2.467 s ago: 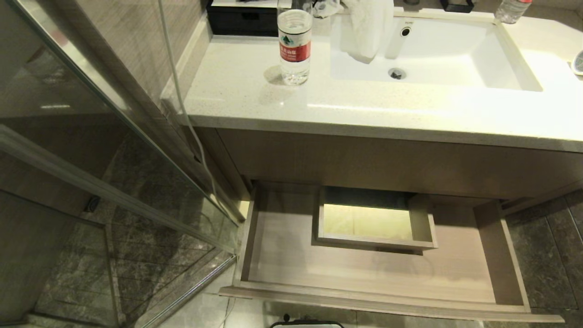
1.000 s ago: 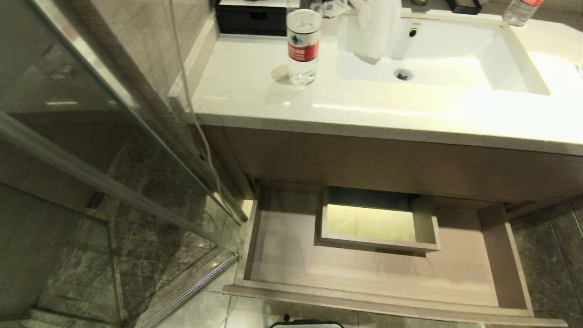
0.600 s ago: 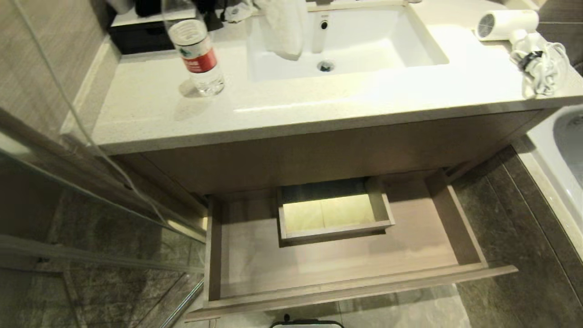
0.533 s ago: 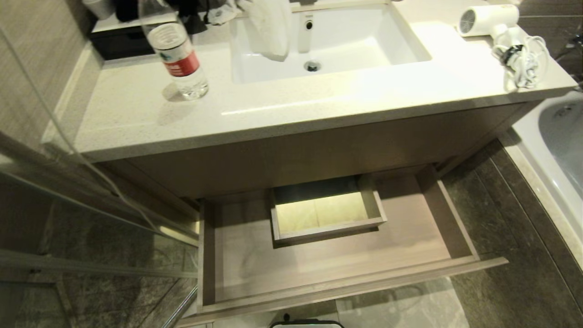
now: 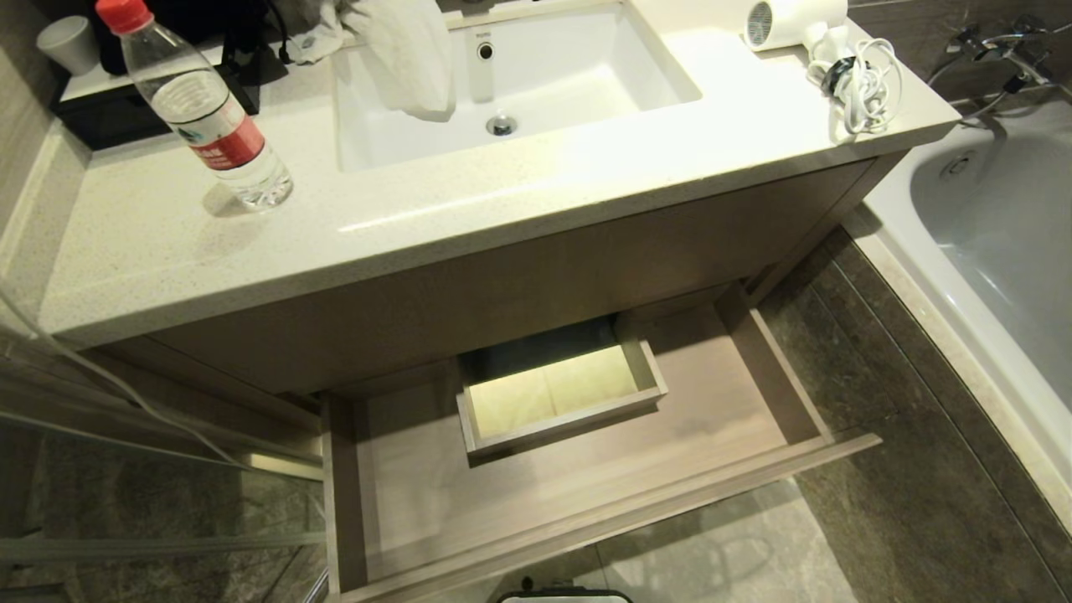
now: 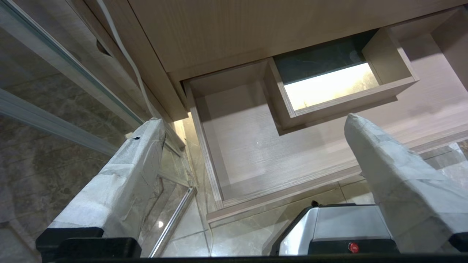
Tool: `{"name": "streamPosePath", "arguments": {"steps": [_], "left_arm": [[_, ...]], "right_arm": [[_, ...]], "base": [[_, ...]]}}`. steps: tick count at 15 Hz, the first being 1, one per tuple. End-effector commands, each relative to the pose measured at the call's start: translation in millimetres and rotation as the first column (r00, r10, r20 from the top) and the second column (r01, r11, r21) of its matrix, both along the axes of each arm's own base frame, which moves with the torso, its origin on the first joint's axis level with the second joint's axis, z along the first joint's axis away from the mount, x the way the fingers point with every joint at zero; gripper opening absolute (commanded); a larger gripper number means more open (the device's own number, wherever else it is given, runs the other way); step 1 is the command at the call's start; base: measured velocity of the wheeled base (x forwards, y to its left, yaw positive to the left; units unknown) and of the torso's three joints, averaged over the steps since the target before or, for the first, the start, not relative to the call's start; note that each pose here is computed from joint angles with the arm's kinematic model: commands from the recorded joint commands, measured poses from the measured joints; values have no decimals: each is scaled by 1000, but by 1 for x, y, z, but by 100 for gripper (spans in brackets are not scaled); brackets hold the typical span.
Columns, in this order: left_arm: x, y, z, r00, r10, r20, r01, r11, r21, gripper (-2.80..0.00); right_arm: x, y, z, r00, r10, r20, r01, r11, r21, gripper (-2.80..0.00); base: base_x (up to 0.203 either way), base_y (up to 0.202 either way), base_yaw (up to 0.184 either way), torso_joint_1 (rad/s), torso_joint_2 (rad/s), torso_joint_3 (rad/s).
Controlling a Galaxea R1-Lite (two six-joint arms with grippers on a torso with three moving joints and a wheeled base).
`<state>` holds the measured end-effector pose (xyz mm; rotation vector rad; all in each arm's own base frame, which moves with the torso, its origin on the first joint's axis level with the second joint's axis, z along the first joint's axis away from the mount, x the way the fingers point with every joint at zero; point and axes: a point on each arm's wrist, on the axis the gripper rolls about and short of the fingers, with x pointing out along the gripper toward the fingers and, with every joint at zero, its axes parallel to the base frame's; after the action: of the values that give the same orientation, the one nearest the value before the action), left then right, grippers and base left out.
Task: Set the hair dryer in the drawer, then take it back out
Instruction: Pick up the hairdryer
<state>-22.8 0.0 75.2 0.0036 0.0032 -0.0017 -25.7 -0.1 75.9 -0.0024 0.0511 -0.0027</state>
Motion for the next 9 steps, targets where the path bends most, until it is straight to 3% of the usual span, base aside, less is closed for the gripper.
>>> {"name": "streamPosePath", "arguments": {"steps": [1,9], "left_arm": [[0,0,0,1000,0,0,0,1000,-1,0],[0,0,0,1000,0,0,0,1000,1,0]], "right_arm": [[0,0,0,1000,0,-1,0,1000,-1,-280],[0,0,0,1000,0,-3,0,1000,-2,-280]], "base": [[0,0,0,0,0,0],[0,0,0,0,0,0]]}}
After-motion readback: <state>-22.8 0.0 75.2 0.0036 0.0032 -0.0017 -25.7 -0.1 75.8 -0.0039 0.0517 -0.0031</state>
